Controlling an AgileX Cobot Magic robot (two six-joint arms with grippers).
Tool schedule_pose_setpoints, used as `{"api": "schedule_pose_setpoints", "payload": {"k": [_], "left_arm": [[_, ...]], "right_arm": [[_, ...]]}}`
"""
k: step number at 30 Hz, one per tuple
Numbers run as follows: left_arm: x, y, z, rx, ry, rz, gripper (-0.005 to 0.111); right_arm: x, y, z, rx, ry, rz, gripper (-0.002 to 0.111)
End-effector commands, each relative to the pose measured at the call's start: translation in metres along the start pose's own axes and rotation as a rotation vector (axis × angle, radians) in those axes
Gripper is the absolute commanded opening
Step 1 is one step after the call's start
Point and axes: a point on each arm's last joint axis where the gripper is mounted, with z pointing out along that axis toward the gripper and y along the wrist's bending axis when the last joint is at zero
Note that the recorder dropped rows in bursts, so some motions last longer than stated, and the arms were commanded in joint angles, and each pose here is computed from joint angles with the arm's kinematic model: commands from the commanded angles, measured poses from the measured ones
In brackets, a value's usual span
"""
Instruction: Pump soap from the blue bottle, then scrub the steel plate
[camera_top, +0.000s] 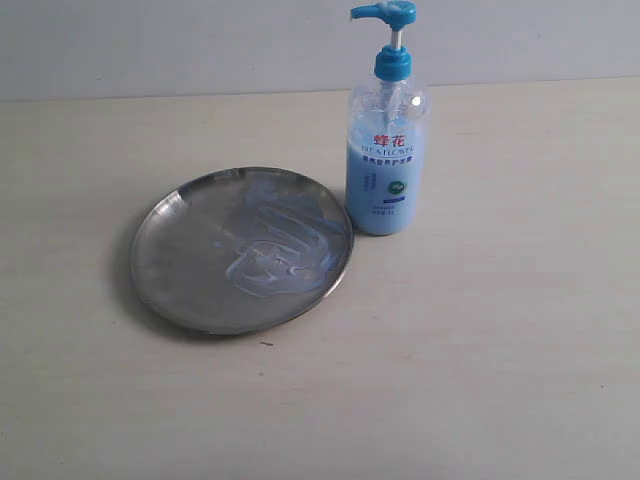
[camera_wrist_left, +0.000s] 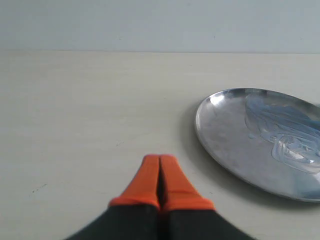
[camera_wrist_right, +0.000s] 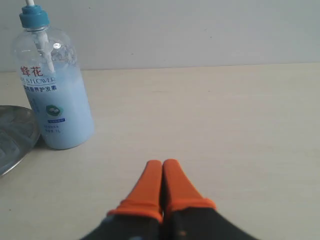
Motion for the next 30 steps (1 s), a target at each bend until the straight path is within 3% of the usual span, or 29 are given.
{"api": "schedule_pose_setpoints", "payload": {"k": [1,20,30], "left_arm": [[0.000,0.000,0.000,-0.001,-0.016,0.005,0.000],[0.000,0.000,0.000,-0.001,-0.016,0.005,0.000],[0.000,0.000,0.000,-0.001,-0.016,0.005,0.000]], "right_arm": [[0.001,0.000,0.000,0.007,-0.007,-0.004,0.000],[0.000,-0.001,0.000,0.010,-0.018,-0.020,0.000],[-0.022,-0.002,-0.003,0.027,-0.262,-0.014,0.000]]}}
